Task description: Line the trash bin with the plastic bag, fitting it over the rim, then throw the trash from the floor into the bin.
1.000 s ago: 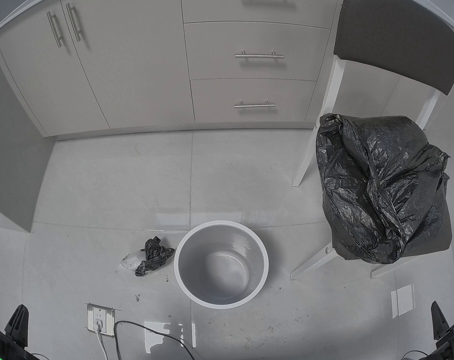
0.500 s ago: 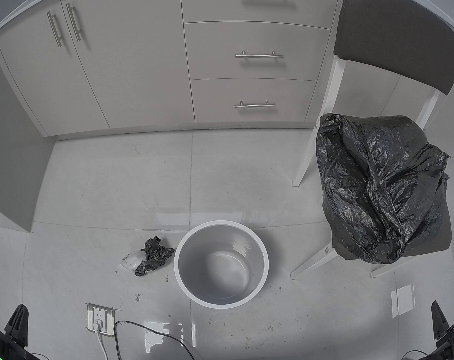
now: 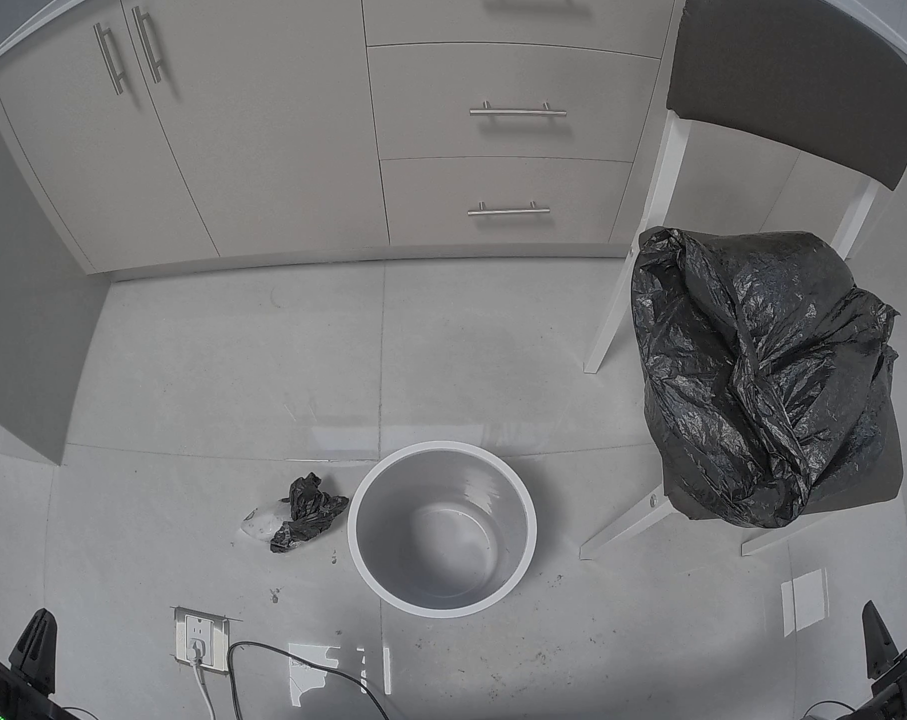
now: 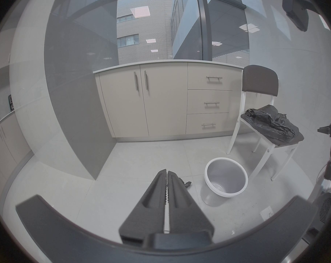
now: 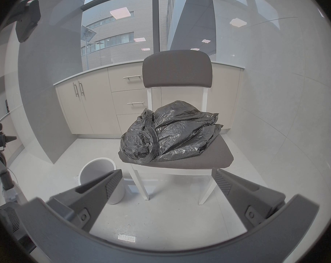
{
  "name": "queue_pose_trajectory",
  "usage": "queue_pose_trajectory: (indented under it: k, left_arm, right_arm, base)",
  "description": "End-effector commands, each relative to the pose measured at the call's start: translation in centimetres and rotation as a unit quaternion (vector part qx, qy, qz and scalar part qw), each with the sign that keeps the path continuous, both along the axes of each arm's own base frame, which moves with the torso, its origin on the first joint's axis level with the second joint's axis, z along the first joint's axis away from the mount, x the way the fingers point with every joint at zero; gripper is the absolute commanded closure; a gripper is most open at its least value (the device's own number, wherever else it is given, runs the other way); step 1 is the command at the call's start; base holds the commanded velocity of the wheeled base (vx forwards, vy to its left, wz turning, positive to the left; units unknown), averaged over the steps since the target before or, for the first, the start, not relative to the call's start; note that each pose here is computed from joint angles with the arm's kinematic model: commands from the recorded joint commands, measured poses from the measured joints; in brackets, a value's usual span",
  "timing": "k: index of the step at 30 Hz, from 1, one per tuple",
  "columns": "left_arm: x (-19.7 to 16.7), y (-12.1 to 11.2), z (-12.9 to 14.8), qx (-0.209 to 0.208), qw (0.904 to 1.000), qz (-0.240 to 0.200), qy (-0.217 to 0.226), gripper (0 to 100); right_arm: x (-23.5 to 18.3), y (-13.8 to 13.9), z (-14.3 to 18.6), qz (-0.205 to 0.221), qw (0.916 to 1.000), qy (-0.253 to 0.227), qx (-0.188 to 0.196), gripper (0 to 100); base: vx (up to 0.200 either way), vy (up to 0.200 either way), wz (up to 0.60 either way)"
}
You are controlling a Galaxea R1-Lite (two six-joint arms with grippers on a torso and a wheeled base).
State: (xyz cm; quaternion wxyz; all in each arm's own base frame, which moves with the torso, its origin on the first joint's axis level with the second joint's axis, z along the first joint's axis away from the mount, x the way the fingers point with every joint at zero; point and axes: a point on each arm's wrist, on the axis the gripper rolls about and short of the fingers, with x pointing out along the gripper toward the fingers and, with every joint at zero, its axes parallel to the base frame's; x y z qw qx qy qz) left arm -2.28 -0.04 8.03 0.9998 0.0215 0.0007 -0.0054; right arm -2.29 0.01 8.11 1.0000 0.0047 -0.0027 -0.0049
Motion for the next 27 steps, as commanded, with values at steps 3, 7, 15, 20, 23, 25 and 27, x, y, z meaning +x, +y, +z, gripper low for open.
queue_pose_trajectory:
  k: [3, 7, 15, 20, 23, 25, 27]
  left_arm:
    - [0.0, 0.0, -0.5, 0.000, 1.0000, 0.000, 0.000, 100]
    - [0.0, 0.0, -0.4, 0.002, 1.0000, -0.005, -0.006, 100]
    - [0.0, -0.1, 0.0, -0.007, 0.9997, -0.018, -0.012, 100]
    - [-2.0, 0.4, 21.6, -0.216, 0.9630, -0.089, -0.134, 100]
    - [-4.3, 1.1, 24.2, -0.189, 0.9711, -0.100, -0.105, 100]
    - [-5.5, 1.6, 23.9, -0.182, 0.9707, -0.120, -0.101, 100]
    - [-5.6, 1.6, 23.3, -0.181, 0.9721, -0.117, -0.093, 100]
  right_arm:
    - [0.1, 0.0, -0.5, 0.000, 1.0000, 0.004, 0.000, 0]
    - [0.0, 0.0, -0.5, 0.000, 1.0000, 0.003, -0.001, 0]
    - [0.0, 0.0, -0.5, 0.006, 1.0000, 0.000, 0.000, 0]
    - [0.0, 0.0, -0.5, 0.006, 1.0000, 0.000, 0.000, 0]
    - [0.0, 0.0, -0.5, 0.006, 1.0000, 0.000, -0.001, 0]
    - [0.0, 0.0, -0.5, 0.006, 1.0000, -0.001, -0.001, 0]
    - [0.0, 0.0, -0.5, 0.006, 1.0000, 0.000, -0.001, 0]
  base:
    - [0.000, 0.000, 0.00]
    - [0.000, 0.000, 0.00]
    - [0.000, 0.000, 0.00]
    - [0.000, 0.000, 0.00]
    - [0.000, 0.000, 0.00]
    - [0.000, 0.000, 0.00]
    - [0.000, 0.000, 0.00]
